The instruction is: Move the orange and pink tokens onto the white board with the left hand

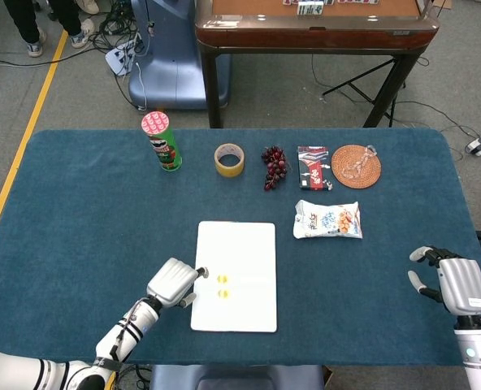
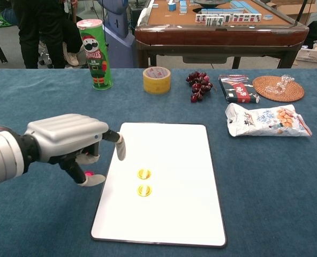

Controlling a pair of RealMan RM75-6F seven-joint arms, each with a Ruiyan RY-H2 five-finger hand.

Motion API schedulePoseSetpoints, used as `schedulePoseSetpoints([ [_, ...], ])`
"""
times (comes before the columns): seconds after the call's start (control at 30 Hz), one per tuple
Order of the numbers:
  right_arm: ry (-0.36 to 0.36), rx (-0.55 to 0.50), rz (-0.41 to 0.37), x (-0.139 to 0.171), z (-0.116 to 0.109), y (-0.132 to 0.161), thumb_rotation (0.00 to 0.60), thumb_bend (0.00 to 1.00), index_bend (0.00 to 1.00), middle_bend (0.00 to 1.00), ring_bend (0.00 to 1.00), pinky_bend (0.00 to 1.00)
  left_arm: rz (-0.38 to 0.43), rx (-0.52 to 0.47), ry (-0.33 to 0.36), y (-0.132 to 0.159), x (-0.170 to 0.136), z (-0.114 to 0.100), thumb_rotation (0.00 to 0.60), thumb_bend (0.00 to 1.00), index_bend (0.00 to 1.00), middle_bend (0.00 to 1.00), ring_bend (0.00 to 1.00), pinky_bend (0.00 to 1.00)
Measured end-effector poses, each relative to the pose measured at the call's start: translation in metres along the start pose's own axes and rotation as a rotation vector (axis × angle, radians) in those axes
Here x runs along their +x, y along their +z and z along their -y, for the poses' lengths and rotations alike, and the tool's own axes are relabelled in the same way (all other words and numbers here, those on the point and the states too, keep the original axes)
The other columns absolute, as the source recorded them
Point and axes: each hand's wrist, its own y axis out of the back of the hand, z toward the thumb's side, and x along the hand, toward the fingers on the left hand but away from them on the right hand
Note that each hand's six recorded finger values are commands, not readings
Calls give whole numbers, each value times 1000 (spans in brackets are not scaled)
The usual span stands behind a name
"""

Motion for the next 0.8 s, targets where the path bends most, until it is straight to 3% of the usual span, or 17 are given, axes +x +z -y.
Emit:
schedulePoseSetpoints([
  [0.8, 7, -3, 12, 2, 2, -4, 600, 251, 469, 499, 499, 611, -88, 11, -48, -24, 8, 27, 600, 342, 467, 1000, 1000, 1000],
])
